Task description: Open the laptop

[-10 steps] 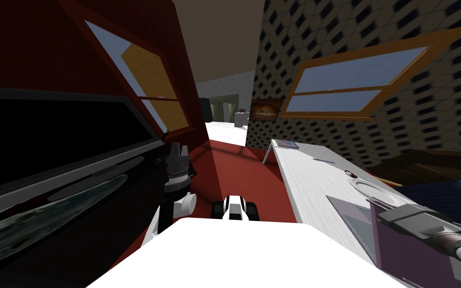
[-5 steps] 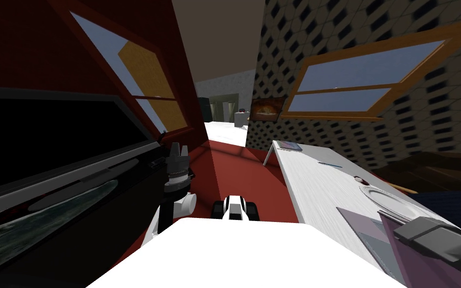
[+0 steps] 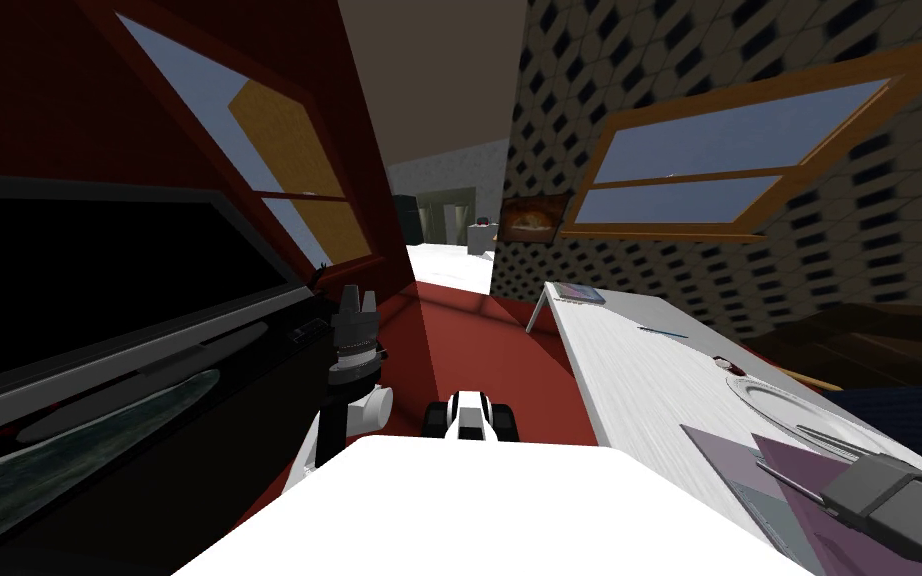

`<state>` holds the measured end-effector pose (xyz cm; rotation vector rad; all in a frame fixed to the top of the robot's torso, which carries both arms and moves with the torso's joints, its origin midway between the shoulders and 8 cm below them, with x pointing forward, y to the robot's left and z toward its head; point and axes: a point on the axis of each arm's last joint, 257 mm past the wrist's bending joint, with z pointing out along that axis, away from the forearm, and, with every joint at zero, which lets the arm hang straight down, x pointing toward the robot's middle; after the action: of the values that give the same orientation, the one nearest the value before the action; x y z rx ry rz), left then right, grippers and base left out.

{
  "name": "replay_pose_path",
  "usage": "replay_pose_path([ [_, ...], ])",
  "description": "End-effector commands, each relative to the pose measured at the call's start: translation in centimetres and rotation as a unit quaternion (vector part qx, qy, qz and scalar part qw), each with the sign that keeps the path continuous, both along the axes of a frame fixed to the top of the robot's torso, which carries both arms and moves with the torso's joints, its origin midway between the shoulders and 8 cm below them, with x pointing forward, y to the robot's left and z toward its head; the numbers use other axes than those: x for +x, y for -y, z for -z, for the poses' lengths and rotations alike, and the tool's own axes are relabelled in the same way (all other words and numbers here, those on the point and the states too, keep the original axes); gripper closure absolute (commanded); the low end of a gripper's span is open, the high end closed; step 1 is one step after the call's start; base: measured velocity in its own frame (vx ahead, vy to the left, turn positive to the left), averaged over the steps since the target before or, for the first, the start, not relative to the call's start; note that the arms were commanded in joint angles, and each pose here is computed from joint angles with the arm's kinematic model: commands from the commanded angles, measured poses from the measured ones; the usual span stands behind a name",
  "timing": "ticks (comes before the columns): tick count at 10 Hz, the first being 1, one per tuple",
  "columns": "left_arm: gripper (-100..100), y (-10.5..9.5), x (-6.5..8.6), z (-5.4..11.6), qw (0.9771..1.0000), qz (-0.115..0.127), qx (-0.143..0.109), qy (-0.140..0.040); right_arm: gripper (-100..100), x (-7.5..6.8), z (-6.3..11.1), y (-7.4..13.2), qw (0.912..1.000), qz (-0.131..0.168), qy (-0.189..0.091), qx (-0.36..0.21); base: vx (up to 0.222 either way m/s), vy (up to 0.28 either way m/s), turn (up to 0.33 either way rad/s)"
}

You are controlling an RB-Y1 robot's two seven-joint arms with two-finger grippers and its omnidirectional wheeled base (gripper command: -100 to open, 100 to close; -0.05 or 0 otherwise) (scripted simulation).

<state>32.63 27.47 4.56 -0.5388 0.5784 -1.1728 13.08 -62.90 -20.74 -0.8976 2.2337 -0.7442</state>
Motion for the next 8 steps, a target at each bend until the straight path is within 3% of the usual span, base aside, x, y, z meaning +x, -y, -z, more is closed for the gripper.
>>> replay_pose_path([
  [1, 0, 0.0, 0.0, 0.0, 1.0, 0.0, 0.0, 0.0, -100, -1.4, 0.6, -0.4, 0.9994, -0.011, -0.032, -0.002, 0.047, -0.031, -0.02],
  [4, 0, 0.0, 0.0, 0.0, 1.0, 0.0, 0.0, 0.0, -100, -3.2, 1.4, -1.0, 0.9973, -0.023, -0.07, -0.003, 0.047, -0.036, -0.025],
  [5, 0, 0.0, 0.0, 0.0, 1.0, 0.0, 0.0, 0.0, -100, -2.8, 1.1, -0.9, 0.9979, -0.021, -0.062, -0.003, 0.021, -0.014, -0.005],
  [8, 0, 0.0, 0.0, 0.0, 1.0, 0.0, 0.0, 0.0, -100, -3.6, 2.9, -0.4, 0.9979, -0.01, -0.063, -0.001, 0.033, -0.013, 0.073],
])
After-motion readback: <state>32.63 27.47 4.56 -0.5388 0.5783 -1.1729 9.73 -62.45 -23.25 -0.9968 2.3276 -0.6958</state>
